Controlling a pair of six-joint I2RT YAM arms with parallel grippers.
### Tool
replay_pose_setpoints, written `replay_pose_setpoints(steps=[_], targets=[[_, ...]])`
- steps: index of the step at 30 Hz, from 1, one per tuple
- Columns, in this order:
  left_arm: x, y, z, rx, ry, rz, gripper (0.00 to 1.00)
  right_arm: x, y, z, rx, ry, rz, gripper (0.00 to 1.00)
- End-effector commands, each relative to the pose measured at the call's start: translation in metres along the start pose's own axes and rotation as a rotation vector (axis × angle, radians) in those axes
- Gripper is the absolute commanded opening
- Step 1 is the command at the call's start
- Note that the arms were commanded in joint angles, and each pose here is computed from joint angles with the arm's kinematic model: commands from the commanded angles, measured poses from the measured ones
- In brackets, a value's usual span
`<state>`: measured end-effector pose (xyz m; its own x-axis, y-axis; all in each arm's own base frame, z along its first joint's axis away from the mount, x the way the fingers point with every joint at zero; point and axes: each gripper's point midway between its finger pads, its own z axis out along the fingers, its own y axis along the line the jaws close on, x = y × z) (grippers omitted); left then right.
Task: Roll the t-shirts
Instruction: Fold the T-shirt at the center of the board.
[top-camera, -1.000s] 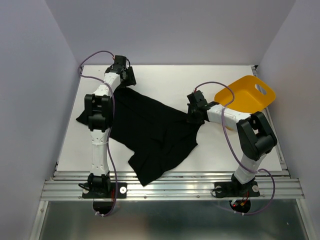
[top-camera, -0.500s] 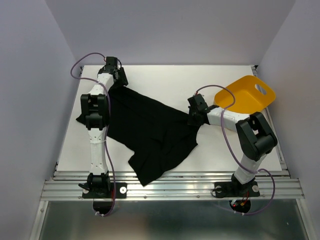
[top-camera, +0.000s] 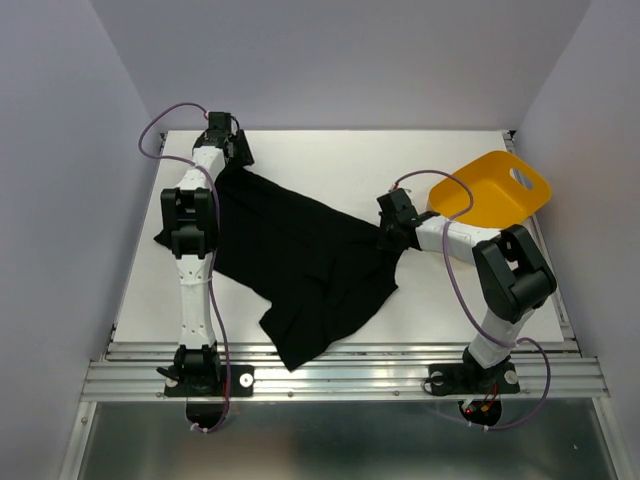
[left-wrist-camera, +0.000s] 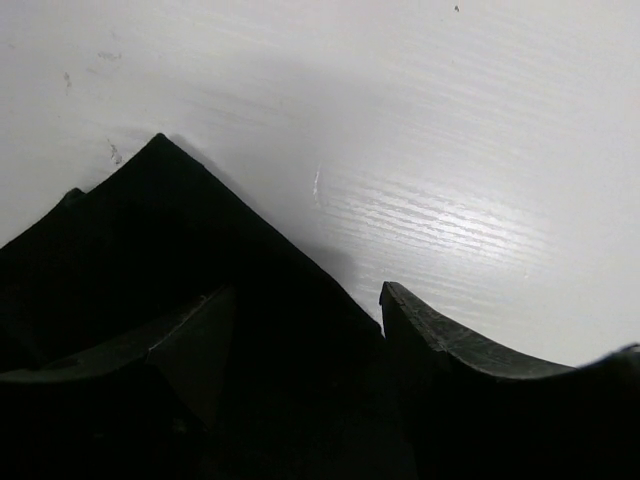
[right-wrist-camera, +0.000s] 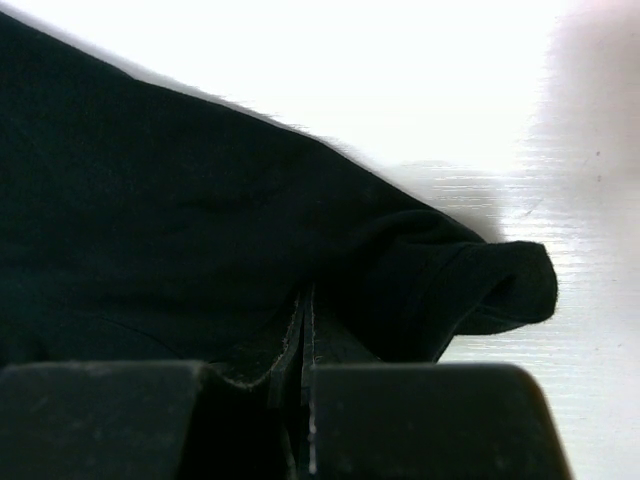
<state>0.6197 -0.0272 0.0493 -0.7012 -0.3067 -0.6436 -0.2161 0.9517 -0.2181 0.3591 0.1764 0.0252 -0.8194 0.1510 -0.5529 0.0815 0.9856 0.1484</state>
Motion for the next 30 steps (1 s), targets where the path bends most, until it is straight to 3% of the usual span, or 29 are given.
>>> replay_pose_setpoints(steps=[1, 9, 13, 30], targets=[[-0.049, 0.013, -0.019, 0.009, -0.119, -0.047, 0.71, 0.013, -0.036, 0.000, 0.135, 0.036, -0.038, 0.01], [-0.084, 0.012, -0.075, 0.031, -0.214, -0.039, 0.71, -0.015, -0.026, -0.016, 0.110, -0.023, -0.035, 0.01], [-0.081, 0.011, -0.086, 0.040, -0.211, -0.029, 0.71, -0.025, -0.018, -0.018, 0.089, -0.040, -0.036, 0.01], [0.008, 0.033, -0.038, -0.001, -0.002, -0.107, 0.70, -0.034, -0.007, -0.013, 0.046, -0.037, -0.024, 0.01]])
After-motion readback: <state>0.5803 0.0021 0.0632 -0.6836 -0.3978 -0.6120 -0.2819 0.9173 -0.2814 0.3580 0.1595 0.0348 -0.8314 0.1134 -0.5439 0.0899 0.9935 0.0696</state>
